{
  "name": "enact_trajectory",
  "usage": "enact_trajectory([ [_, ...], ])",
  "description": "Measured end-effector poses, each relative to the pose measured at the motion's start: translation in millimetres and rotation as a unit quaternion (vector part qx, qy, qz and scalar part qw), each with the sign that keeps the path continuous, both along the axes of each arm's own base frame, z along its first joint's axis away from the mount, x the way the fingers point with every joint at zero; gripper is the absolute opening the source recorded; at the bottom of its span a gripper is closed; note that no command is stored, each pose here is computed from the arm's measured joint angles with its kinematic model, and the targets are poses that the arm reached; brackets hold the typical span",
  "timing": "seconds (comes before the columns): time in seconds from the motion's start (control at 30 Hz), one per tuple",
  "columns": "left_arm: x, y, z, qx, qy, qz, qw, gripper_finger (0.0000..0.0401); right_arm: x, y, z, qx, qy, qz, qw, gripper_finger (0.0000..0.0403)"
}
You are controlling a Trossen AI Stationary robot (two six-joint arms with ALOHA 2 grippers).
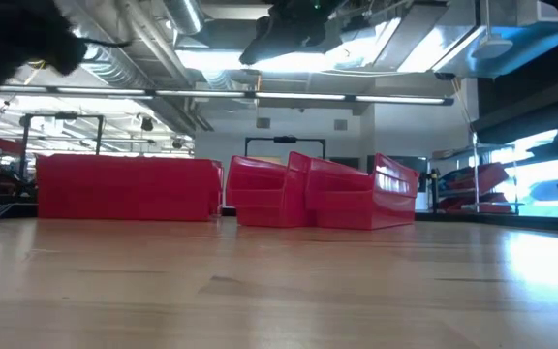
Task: Sort silverware
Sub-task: Put the blue fork into the left red bin
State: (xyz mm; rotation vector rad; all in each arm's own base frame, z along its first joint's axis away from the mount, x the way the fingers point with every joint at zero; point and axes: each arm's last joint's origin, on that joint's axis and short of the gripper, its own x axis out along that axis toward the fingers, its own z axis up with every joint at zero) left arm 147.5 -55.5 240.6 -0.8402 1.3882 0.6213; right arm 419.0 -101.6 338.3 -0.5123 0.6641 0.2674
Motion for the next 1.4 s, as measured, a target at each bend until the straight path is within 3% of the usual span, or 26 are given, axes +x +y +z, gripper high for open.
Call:
enact_trajectory([
  [0.23, -15.7, -19.2, -26.2, 0.03, 0.129, 0.137, 0.982, 0.0, 13.2, -2.2, -21.4, 0.013, 0.014, 0.016, 1.0, 0.0142],
  [0.47, -18.5, -19.6, -41.6, 0.033, 0.144, 0.157, 0.976, 0.0016, 18.9, -2.5, -33.8, 0.03, 0.025, 0.03, 0.999, 0.0142],
  [0.67, -15.0, -21.7, -46.2, 0.032, 0.149, 0.148, 0.977, 0.0069, 19.2, -2.9, -33.4, 0.021, 0.021, 0.038, 0.999, 0.0142],
  [0.83, -5.7, -29.3, -54.6, 0.027, 0.141, 0.189, 0.971, 0.011, 19.1, -3.0, -33.4, 0.019, 0.022, 0.037, 0.999, 0.0142],
  [1.07, -3.1, -43.0, -72.3, 0.078, 0.174, 0.232, 0.954, 0.0116, 19.0, -3.1, -33.6, 0.008, 0.021, 0.045, 0.999, 0.0142],
  [1.23, -7.2, -51.8, -83.4, 0.116, 0.216, 0.272, 0.931, 0.0115, 19.0, -3.0, -33.6, -0.001, 0.021, 0.052, 0.998, 0.0142],
  [1.4, -5.2, -56.4, -93.3, 0.15, 0.207, 0.309, 0.916, 0.0103, 19.1, -3.1, -33.5, -0.002, 0.02, 0.053, 0.998, 0.0142],
])
